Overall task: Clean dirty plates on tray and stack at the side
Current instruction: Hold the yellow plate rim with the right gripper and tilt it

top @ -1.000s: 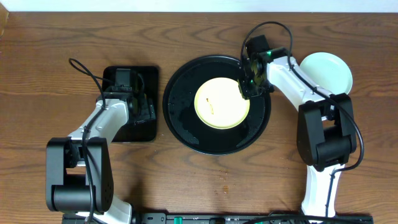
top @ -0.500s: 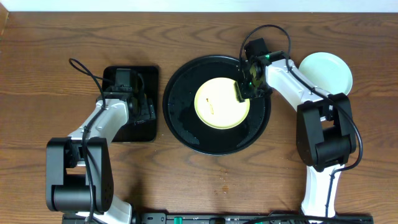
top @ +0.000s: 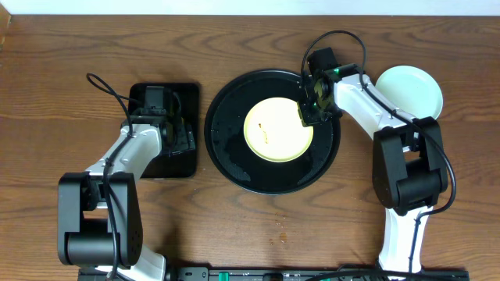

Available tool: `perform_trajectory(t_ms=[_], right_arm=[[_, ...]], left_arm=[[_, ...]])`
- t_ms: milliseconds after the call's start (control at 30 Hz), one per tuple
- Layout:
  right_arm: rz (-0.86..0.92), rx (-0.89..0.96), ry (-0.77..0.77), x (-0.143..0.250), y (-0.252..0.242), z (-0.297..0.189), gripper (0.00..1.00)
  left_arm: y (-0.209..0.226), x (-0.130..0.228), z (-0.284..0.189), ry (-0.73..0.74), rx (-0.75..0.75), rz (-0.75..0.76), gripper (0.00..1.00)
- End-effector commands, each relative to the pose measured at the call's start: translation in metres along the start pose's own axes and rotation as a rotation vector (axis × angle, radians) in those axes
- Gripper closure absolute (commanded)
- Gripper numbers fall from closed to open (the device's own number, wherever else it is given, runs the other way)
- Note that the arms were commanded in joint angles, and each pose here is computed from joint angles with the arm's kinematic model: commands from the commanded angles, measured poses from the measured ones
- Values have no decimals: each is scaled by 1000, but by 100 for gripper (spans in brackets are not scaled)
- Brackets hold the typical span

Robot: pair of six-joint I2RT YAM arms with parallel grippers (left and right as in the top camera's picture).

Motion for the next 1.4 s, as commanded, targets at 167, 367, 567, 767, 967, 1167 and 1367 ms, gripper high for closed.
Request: perform_trajectory(t_ms=[167,367,567,767,967,1167,1367], right_arm=[[153,7,-51,-2,4,-27,99],[186,21,-38,1,3,-25,99],[183,31,-21,6,0,-20,90],[100,25,-40,3,1,-20,67],[71,19,-52,5,5,-12,77],[66,20,-48,9,5,-6,95],[66,21,-45,9,5,-6,89]], left_arm=[[2,0,2,10,-4,5,13],[2,0,2,9,-4,5,13],[2,0,2,10,-4,5,13],[2,0,2,9,-4,4,13],[2,0,2,9,-4,5,13],[2,0,2,9,-4,5,13],[2,0,2,10,-4,4,13]])
Point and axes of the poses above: each gripper's point midway between its finger pads, its own z axis out along the fingers, its own y axis along the line the jaws close on, x = y × z, the point moved 7 cm from there along -z, back along the fingers, and after that the axes turned 10 degrees about z, right-handed, at the moved point
